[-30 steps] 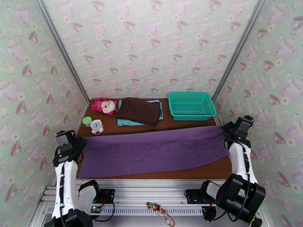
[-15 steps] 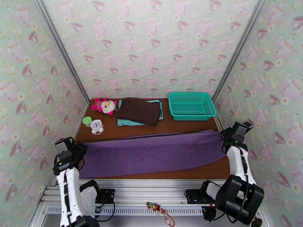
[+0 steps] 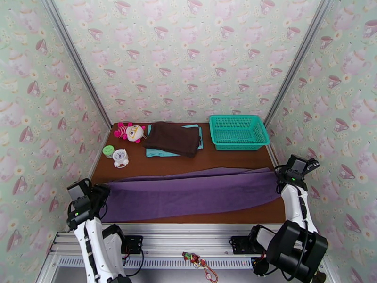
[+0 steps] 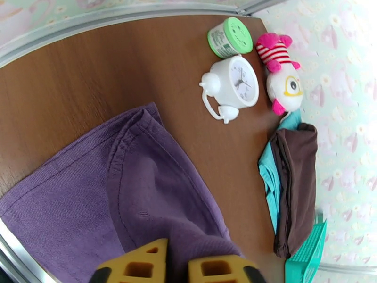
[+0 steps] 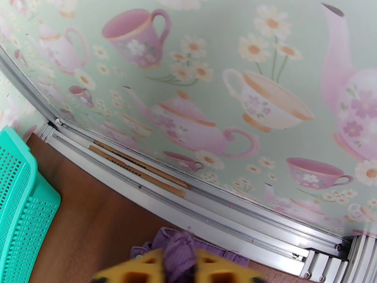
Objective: Fold and stack the trousers
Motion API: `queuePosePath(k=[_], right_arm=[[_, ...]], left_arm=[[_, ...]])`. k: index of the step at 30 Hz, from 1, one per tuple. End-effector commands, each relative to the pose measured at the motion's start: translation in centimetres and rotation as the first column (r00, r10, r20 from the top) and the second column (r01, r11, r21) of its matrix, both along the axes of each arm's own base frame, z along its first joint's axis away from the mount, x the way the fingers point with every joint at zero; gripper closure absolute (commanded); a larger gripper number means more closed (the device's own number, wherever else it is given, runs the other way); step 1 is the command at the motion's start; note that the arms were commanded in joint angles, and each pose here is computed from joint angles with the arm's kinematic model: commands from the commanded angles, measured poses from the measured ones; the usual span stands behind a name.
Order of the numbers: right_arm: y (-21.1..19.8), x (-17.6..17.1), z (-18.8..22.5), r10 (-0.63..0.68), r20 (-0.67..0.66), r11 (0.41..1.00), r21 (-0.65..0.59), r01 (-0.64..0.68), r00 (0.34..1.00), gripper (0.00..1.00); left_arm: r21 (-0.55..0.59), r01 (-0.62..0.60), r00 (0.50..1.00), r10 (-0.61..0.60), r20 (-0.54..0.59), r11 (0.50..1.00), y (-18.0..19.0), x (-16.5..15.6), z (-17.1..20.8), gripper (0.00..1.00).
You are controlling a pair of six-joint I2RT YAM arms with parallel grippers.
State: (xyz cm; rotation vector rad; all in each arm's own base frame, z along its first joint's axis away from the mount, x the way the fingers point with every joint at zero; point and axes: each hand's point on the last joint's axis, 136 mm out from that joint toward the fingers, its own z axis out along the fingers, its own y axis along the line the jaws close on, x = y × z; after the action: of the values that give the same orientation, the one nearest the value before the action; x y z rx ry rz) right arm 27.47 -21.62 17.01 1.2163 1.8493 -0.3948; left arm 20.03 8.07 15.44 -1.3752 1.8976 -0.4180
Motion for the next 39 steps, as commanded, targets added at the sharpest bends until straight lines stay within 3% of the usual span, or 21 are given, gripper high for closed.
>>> queuePosePath(k=[1,5,7,11,13,16,18,21,26,32,36,39], right_arm=[[-0.2,-0.7,-0.1,-0.028,0.0,1.0,0.005,0.028,1.0,0.28],[0.9,-2.3,2.1,-0.02,0.09,0.999,-0.032,0.023,0.996,0.11],[2.3,-2.5,4.6,0.048,0.209,0.997,-0.074,-0.033,0.977,0.09],[8.3,0.8,8.6,0.392,0.425,0.917,-0.102,-0.387,0.816,0.04],[11.8,2.9,8.6,0.518,0.457,0.821,-0.027,-0.571,0.723,0.08],[20.0,6.3,6.5,0.757,0.382,0.541,0.089,-0.837,0.53,0.14],[26.2,7.0,4.1,0.889,0.213,0.386,0.13,-0.913,0.406,0.14],[33.2,7.4,0.8,0.962,0.104,0.225,0.221,-0.949,0.252,0.19],[41.0,7.2,-4.6,0.994,0.055,0.066,0.342,-0.937,0.09,0.22],[46.5,6.2,-10.2,0.999,0.052,-0.038,0.471,-0.881,-0.016,0.24],[46.9,6.2,-13.0,1.0,0.013,-0.023,0.521,-0.853,-0.018,0.23],[46.5,7.0,-14.4,0.999,-0.039,0.01,0.531,-0.847,-0.013,0.22]], left_arm=[[-0.033,0.025,0.999,-0.024,0.049,0.999,-1.2,-0.2,0.5,0.67],[0.01,0.029,0.994,-0.03,0.106,1.0,-2.0,-1.3,1.9,0.65],[0.04,0.032,0.988,-0.037,0.15,0.999,-2.3,-1.5,3.0,0.65],[0.042,0.121,0.974,-0.127,0.187,0.992,-3.3,-0.5,3.4,0.65],[-0.017,0.244,0.952,-0.236,0.194,0.97,-4.9,1.3,2.5,0.65],[-0.041,0.468,0.88,-0.461,0.115,0.883,-8.7,4.1,0.4,0.64],[0.055,0.593,0.805,-0.592,-0.032,0.803,-12.1,5.5,-0.8,0.61],[0.142,0.701,0.71,-0.667,-0.225,0.699,-15.5,7.3,-2.6,0.56],[0.146,0.729,0.663,-0.636,-0.396,0.669,-15.7,9.1,-6.3,0.56],[0.14,0.74,0.617,-0.581,-0.531,0.658,-14.4,10.1,-9.6,0.56],[0.104,0.733,0.586,-0.547,-0.597,0.672,-13.7,10.3,-11.9,0.56],[0.102,0.706,0.6,-0.517,-0.611,0.7,-12.8,10.8,-13.2,0.56]])
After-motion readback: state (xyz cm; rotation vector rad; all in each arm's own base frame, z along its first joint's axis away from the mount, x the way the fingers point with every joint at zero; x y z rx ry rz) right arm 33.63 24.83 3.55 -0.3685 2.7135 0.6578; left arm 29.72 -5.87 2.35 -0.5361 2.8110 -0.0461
